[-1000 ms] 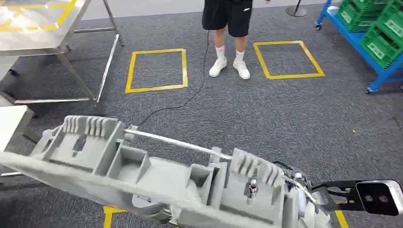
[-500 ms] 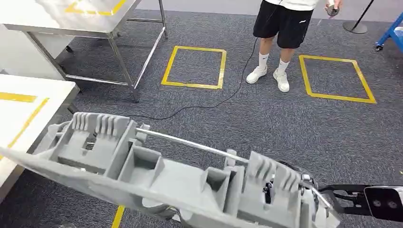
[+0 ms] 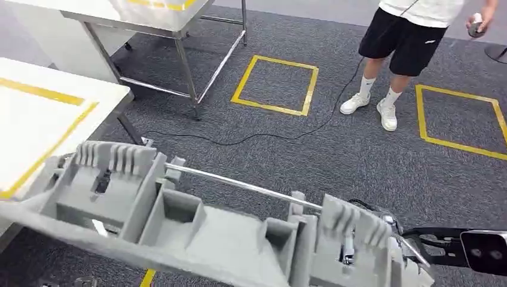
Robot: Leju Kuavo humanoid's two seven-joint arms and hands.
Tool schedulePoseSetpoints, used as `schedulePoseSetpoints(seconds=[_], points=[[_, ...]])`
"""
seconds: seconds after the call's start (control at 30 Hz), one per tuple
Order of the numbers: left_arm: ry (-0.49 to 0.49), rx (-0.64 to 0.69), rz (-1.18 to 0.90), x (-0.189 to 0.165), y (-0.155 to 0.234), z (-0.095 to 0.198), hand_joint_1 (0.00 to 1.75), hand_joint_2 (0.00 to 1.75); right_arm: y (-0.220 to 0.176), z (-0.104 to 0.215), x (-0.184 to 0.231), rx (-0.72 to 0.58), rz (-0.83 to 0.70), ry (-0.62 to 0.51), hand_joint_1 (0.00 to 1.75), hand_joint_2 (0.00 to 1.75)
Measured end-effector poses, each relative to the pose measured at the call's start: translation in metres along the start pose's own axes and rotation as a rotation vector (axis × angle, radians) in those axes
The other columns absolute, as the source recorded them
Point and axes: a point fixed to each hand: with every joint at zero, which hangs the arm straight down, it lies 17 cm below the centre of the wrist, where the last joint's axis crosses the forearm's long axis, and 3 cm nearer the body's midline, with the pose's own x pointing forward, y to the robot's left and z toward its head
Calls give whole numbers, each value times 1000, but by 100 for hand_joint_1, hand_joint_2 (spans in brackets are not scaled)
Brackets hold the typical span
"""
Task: Take the parts from the cabinet and place them on the table.
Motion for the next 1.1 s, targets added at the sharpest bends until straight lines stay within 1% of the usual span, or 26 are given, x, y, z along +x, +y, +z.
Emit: schedulePoseSetpoints(seconds=[0.37,0.6,1.1], points=[[22,-50,33,-10,-11,1,0,175,-2,5,-4,-8,-7,19,173,175],[39,-47,38,-21,-7,5,0,175,-2,4,-5,-5,-7,17,173,175],[38,-59,46,-20,-10,6,0,175,0,2,-4,-6,-7,16,173,175]])
